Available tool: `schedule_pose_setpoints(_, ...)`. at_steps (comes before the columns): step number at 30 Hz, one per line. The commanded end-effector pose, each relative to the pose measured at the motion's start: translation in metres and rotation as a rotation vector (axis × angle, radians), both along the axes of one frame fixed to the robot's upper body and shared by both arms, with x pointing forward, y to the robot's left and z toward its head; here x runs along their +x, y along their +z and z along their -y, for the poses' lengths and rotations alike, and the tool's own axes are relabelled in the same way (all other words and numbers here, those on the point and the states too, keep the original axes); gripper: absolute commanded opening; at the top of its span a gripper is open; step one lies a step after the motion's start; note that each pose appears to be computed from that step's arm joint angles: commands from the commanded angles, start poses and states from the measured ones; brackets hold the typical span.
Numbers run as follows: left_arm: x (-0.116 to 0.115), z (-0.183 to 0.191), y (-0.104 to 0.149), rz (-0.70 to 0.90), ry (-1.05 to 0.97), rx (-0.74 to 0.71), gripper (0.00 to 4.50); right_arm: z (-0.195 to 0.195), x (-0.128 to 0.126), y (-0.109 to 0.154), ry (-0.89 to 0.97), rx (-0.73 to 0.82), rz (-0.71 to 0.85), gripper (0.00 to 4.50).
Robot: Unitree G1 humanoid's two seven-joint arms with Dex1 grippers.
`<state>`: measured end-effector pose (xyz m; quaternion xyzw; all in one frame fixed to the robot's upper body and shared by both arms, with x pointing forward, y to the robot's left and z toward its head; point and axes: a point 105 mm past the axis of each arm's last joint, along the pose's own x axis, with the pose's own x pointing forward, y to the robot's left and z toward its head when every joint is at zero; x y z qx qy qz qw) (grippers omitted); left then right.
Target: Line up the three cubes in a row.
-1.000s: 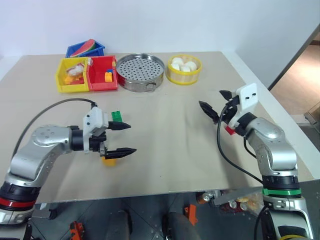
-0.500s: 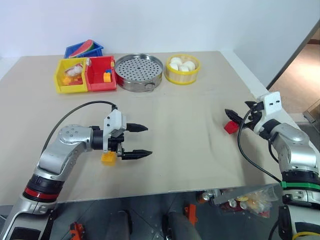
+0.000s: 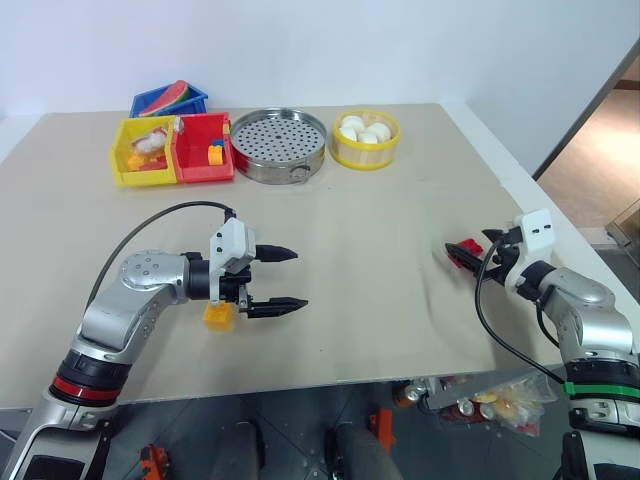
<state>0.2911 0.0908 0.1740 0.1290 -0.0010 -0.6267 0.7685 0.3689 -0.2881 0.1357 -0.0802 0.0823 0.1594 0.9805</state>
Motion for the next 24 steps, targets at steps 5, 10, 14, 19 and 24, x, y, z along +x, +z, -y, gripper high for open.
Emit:
schedule_pose_setpoints(5,-0.003,0.001,0.010,0.049,-0.002,-0.003,4.50,0.008,0.001,-0.003,-0.034,0.038,-0.026,3.97)
schedule_pose_setpoints(10,-0.003,0.001,0.011,0.049,0.004,-0.007,4.50,0.007,0.002,-0.005,-0.034,0.033,-0.030,2.19)
schedule_pose_setpoints(14,-0.002,0.000,0.011,0.049,0.019,-0.011,4.50,0.001,0.005,0.005,-0.017,0.024,-0.003,1.24)
schedule_pose_setpoints(19,0.005,-0.014,0.013,0.050,0.118,-0.036,4.50,-0.035,0.011,0.032,0.161,-0.056,0.045,1.24)
schedule_pose_setpoints(24,0.012,-0.035,0.014,0.058,0.247,-0.047,4.50,-0.096,0.010,0.053,0.448,-0.117,0.053,1.24)
